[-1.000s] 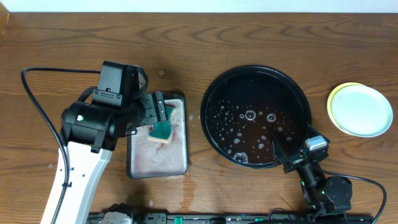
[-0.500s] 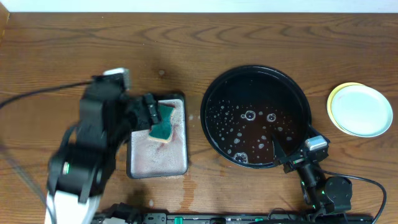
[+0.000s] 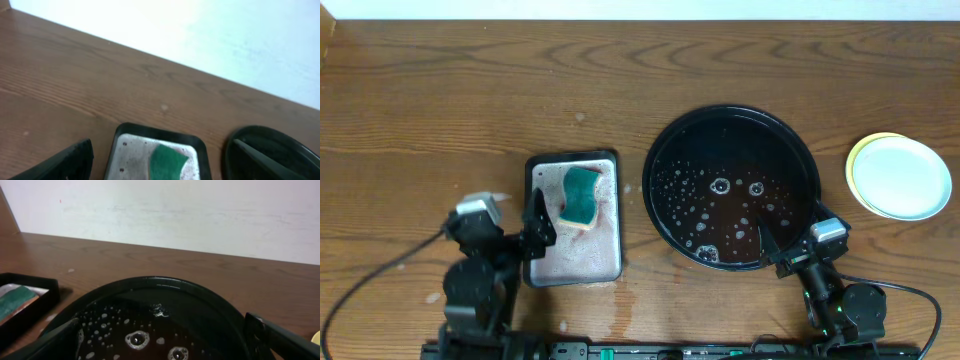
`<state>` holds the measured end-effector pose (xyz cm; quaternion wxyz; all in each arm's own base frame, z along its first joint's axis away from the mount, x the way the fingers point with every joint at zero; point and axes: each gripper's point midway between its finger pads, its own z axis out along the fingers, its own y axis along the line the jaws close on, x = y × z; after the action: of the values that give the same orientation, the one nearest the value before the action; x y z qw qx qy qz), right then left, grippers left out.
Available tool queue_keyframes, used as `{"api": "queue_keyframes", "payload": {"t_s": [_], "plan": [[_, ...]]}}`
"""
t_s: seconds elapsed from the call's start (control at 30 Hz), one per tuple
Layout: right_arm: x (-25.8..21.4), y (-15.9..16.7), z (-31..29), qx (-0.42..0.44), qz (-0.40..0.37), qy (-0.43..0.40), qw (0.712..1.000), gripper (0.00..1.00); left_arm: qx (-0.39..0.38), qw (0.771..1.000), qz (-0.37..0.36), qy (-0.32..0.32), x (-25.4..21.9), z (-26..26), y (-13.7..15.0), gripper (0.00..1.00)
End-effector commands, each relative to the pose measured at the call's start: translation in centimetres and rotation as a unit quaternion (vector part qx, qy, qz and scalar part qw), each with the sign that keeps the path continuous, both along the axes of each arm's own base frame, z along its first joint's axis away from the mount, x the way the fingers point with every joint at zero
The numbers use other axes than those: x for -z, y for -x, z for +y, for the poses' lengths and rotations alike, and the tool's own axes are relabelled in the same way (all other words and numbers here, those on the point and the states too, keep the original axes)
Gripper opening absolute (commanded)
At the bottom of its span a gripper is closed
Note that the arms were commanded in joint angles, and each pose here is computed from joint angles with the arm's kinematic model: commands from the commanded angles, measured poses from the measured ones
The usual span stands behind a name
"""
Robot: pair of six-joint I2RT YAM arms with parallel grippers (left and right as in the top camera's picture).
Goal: Clean dirty plates on tray and stack at the side
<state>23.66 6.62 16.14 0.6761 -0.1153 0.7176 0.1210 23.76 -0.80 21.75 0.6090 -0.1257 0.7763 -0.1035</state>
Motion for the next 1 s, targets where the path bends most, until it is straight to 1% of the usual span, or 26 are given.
{"api": "queue_keyframes", "payload": {"t_s": [0.0, 0.13, 0.3, 0.47, 0.97], "plan": [[0.0, 0.0, -0.1, 0.002, -0.003, 0.007, 1.000, 0.99, -0.010, 0.999, -0.035, -0.008, 1.1, 0.5, 0.6, 0.87], [0.0, 0.0, -0.1, 0.002, -0.003, 0.007, 1.000, 0.99, -0.015, 0.998, -0.062, -0.005, 2.3, 0.7, 1.0, 0.87], [0.0, 0.0, -0.1, 0.002, -0.003, 0.007, 1.000, 0.99, -0.028, 0.998, -0.064, -0.004, 4.5, 1.1, 0.1, 0.87], [0.0, 0.0, -0.1, 0.002, -0.003, 0.007, 1.000, 0.99, -0.028, 0.999, -0.047, 0.002, 7.9, 1.0, -0.6, 0.87], [0.0, 0.0, -0.1, 0.002, -0.003, 0.007, 1.000, 0.99, -0.029, 0.998, -0.047, 0.003, 7.9, 1.0, -0.6, 0.86]]}}
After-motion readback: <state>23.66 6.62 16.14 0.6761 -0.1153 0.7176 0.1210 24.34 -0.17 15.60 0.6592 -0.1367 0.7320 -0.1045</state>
